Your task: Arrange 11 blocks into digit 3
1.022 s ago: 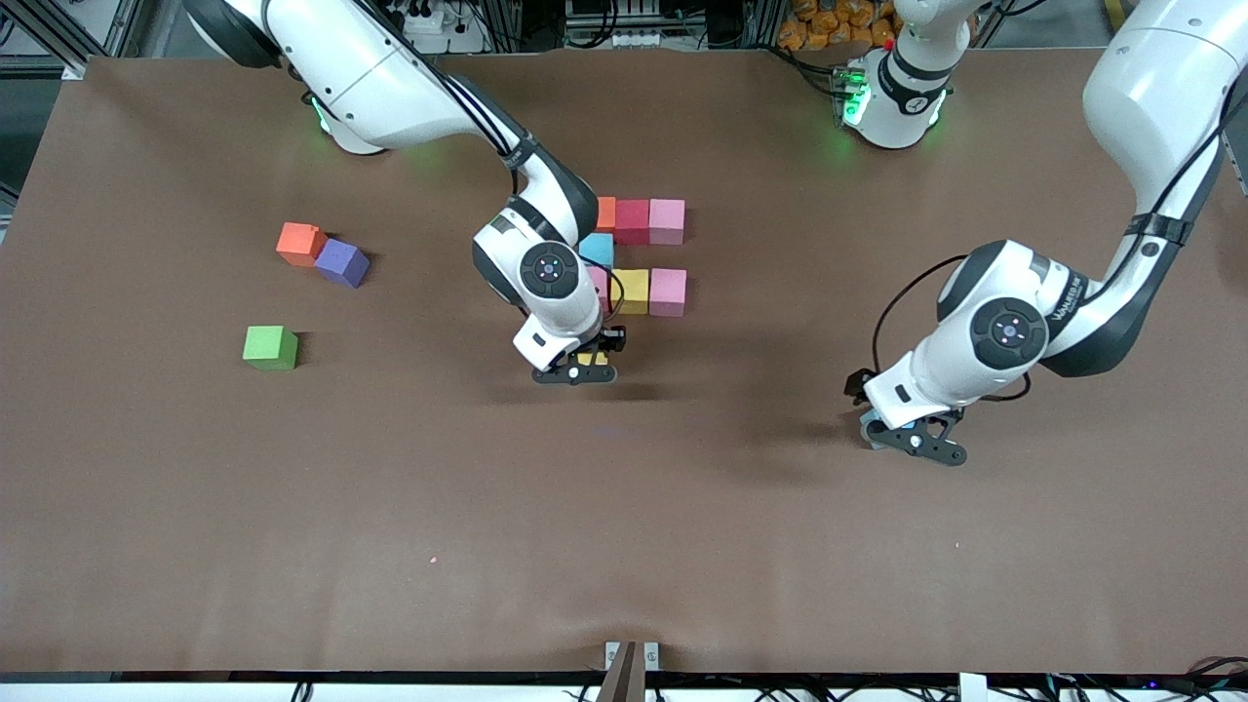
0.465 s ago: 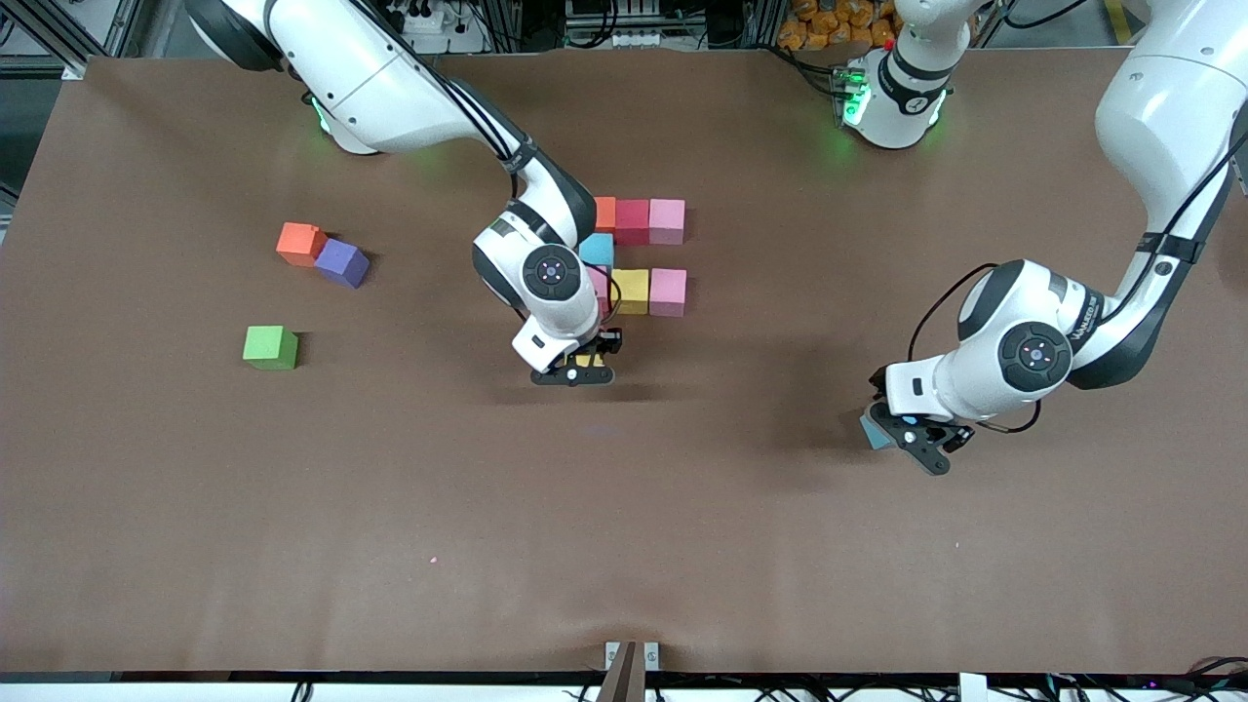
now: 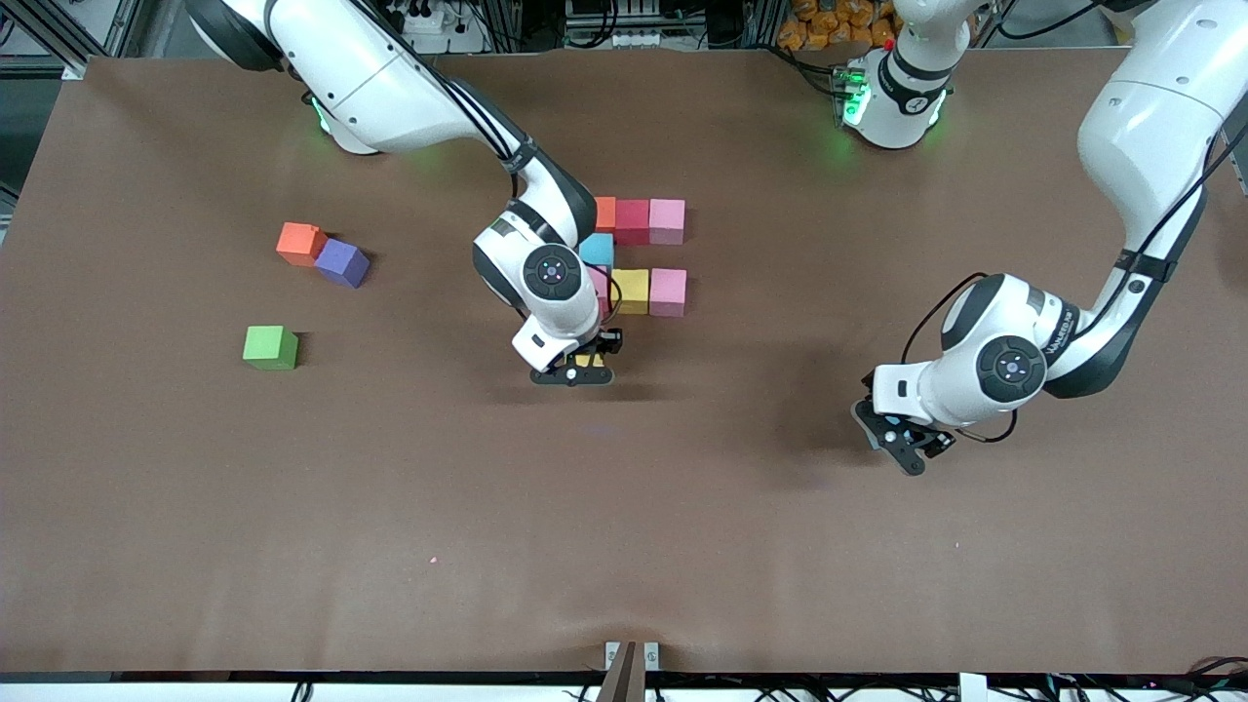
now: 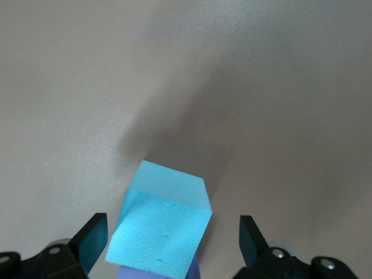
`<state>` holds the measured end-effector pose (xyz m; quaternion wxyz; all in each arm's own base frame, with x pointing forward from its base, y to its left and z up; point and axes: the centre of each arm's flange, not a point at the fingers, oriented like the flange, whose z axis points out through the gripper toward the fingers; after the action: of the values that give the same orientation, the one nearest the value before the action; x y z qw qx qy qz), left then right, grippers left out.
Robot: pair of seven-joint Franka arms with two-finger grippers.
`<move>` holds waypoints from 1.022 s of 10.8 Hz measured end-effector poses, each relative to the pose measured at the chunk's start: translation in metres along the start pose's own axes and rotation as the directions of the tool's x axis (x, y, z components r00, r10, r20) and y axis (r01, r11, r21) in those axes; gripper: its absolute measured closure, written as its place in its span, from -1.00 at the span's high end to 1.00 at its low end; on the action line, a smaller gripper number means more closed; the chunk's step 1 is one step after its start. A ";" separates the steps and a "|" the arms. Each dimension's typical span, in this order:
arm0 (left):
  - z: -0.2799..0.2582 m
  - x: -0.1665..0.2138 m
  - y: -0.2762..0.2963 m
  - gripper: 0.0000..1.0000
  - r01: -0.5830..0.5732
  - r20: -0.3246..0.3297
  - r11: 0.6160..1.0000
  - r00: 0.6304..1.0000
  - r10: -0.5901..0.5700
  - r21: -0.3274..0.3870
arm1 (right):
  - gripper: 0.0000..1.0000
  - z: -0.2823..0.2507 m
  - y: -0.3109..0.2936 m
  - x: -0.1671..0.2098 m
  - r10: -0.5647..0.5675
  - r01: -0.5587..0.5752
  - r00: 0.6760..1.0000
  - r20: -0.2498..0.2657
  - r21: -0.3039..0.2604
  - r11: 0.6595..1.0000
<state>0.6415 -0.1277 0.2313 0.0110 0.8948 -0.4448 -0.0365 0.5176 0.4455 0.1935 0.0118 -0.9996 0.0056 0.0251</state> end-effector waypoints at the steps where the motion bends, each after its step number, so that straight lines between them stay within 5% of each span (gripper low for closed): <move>1: 0.005 -0.001 -0.001 1.00 -0.006 0.008 1.000 1.000 0.006 0.002 | 0.10 0.000 0.000 0.000 0.002 -0.002 1.000 0.000 0.000 1.000; 7: 0.026 -0.006 0.001 1.00 -0.058 0.052 0.998 0.997 0.057 0.032 | 0.27 0.003 0.000 -0.003 0.003 -0.003 1.000 0.007 -0.005 1.000; 10: 0.030 -0.007 0.002 0.97 -0.090 0.064 0.995 0.994 0.087 0.042 | 0.99 0.002 0.000 -0.003 0.004 -0.004 1.000 0.004 -0.002 1.000; 11: 0.030 -0.007 0.002 0.80 -0.110 0.065 0.993 0.992 0.107 0.044 | 1.00 -0.003 -0.001 -0.001 0.004 -0.004 1.000 -0.004 0.003 1.000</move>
<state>0.6338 -0.1232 0.2018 -0.0225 0.8678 -0.4935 -0.0534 0.5164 0.4463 0.1961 0.0130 -0.9996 0.0076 0.0232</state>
